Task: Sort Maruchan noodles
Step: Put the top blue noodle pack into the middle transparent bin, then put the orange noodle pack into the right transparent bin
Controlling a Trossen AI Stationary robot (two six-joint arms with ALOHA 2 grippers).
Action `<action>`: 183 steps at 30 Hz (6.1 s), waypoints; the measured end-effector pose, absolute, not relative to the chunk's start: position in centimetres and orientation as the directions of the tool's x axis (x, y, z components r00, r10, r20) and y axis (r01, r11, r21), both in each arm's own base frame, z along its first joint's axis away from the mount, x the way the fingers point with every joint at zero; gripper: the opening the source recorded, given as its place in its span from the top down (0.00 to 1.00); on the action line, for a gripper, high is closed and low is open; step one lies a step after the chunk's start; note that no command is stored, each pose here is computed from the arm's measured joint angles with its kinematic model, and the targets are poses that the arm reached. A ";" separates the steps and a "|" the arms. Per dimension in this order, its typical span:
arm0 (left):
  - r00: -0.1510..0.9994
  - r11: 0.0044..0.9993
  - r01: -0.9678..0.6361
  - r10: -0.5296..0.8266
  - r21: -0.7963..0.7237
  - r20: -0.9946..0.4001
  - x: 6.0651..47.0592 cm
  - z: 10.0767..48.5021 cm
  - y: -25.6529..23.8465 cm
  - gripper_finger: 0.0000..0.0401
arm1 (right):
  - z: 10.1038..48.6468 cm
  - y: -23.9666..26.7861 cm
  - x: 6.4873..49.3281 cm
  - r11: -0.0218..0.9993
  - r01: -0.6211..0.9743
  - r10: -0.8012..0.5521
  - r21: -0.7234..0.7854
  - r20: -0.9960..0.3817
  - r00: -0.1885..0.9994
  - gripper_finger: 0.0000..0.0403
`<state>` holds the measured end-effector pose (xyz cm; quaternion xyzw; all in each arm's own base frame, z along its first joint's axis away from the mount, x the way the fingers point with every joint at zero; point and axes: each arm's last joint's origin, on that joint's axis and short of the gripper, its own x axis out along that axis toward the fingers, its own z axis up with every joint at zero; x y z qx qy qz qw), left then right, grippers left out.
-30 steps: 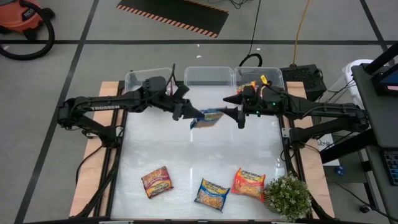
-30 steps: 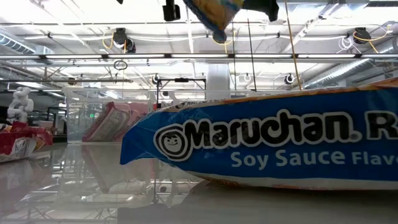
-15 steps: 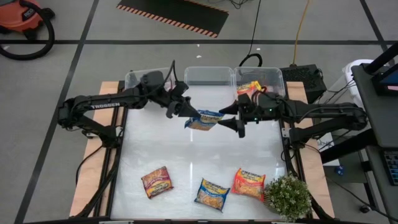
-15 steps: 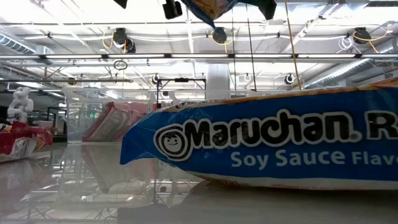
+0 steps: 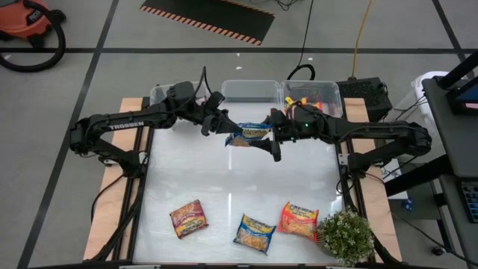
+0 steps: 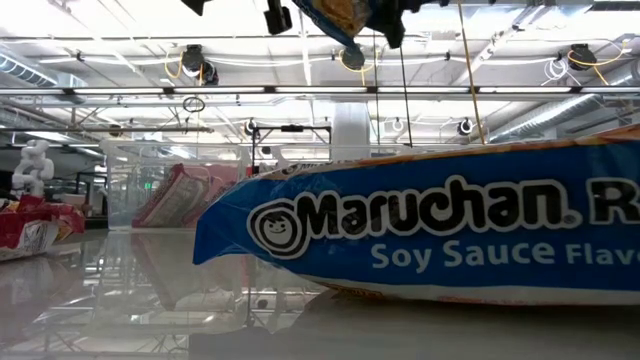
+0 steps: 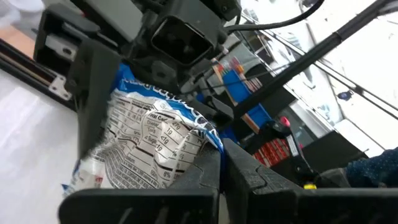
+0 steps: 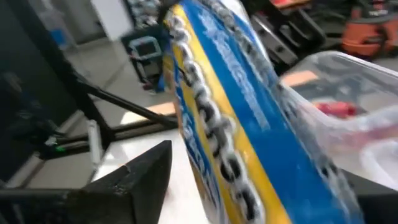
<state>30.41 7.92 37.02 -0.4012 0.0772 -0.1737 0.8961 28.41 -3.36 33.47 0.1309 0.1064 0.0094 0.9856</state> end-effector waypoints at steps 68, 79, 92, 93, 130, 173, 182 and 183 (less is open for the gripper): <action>0.932 0.688 -0.165 -0.126 -0.707 -0.341 26.0 34.2 13.5 0.58 | 25.0 -26.9 30.0 0.746 0.309 -0.117 0.590 -0.340 0.933 0.72; 0.880 0.676 -0.186 -0.208 -0.714 -0.426 24.9 33.0 13.7 0.58 | 22.1 -27.0 31.1 0.723 0.334 -0.086 0.605 -0.401 0.912 0.68; 0.880 0.697 -0.157 -0.222 -0.699 -0.420 24.5 33.4 13.3 0.58 | 21.3 -26.7 31.1 0.715 0.487 -0.209 0.501 -0.512 0.833 0.52; 0.881 0.702 -0.152 -0.223 -0.696 -0.417 24.5 33.5 13.3 0.58 | 21.3 -26.7 31.1 0.715 0.487 -0.210 0.501 -0.511 0.833 0.50; 0.771 0.800 -0.193 -0.234 -0.568 -0.592 22.1 32.6 11.8 0.58 | 34.5 -6.2 26.2 0.770 0.402 0.010 0.495 -0.639 0.769 0.50; 0.720 0.670 -0.486 -0.056 -0.561 -0.691 25.8 32.6 -1.6 0.58 | 16.1 5.3 21.8 0.766 -0.040 0.603 0.642 -0.695 0.391 0.50; 0.768 0.649 -0.480 -0.015 -0.590 -0.640 26.5 32.9 -2.8 0.58 | 14.2 5.4 21.0 0.803 -0.009 0.545 0.596 -0.728 0.416 0.50; 0.781 0.649 -0.470 -0.011 -0.599 -0.625 26.6 33.0 -2.9 0.58 | 14.1 5.4 20.9 0.802 -0.009 0.545 0.597 -0.725 0.421 0.50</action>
